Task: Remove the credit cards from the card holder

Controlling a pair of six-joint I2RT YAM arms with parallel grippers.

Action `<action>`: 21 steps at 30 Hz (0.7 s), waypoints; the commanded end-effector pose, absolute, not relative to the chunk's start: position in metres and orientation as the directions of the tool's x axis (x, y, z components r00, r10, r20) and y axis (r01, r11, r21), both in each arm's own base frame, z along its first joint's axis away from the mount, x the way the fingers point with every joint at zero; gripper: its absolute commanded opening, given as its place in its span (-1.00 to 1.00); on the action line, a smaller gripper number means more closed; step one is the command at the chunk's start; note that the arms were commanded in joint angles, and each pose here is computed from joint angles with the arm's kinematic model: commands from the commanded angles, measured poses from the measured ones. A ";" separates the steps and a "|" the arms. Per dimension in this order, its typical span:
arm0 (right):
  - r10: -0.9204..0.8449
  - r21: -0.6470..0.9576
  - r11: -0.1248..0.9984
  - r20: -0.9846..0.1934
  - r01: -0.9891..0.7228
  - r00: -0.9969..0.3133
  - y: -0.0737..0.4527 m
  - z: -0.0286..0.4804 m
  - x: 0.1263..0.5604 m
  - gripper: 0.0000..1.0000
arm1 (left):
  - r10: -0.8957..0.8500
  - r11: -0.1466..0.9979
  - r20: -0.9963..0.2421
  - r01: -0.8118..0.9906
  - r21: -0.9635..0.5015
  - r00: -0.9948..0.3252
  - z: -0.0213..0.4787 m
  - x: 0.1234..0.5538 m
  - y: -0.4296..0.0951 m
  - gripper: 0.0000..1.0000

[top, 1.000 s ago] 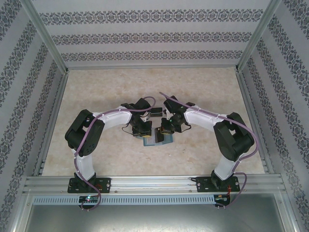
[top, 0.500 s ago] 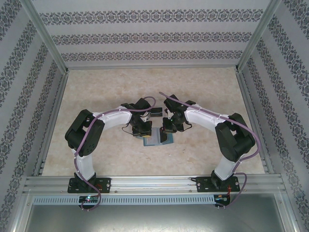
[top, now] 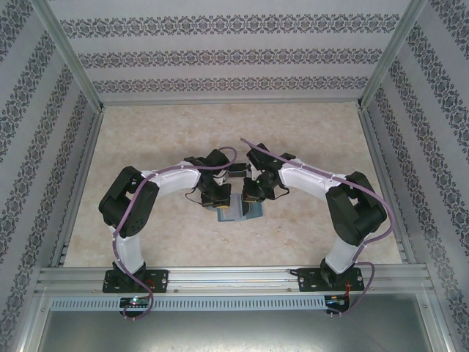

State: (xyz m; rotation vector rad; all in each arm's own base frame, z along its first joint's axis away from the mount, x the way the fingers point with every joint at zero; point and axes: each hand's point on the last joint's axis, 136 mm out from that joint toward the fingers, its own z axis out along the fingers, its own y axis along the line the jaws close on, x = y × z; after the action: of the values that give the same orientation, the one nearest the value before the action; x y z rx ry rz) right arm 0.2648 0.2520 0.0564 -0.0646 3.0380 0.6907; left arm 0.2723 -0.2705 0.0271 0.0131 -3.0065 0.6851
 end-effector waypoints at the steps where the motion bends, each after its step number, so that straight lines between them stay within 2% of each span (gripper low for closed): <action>1: -0.030 0.423 0.905 -0.016 -0.034 -0.999 0.251 0.055 0.256 -0.73 | 0.018 0.935 0.128 -0.028 -0.353 -0.992 0.003 0.254 -0.260 -0.92; 14: -0.029 0.389 0.920 -0.051 -0.046 -0.998 0.245 0.061 0.258 -0.85 | 0.011 0.936 0.085 -0.020 -0.352 -0.996 0.012 0.260 -0.258 -0.92; 21: -0.043 0.382 0.921 -0.092 -0.075 -0.995 0.244 0.071 0.265 -0.89 | -0.008 0.926 -0.016 -0.001 -0.377 -1.000 0.033 0.275 -0.260 -0.92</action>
State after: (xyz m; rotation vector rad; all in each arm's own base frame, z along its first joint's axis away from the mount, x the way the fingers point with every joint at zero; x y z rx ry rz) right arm 0.2606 0.2458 0.0587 -0.0597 3.0343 0.6334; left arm 0.2739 -0.2685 0.0291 0.0057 -3.0400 0.6641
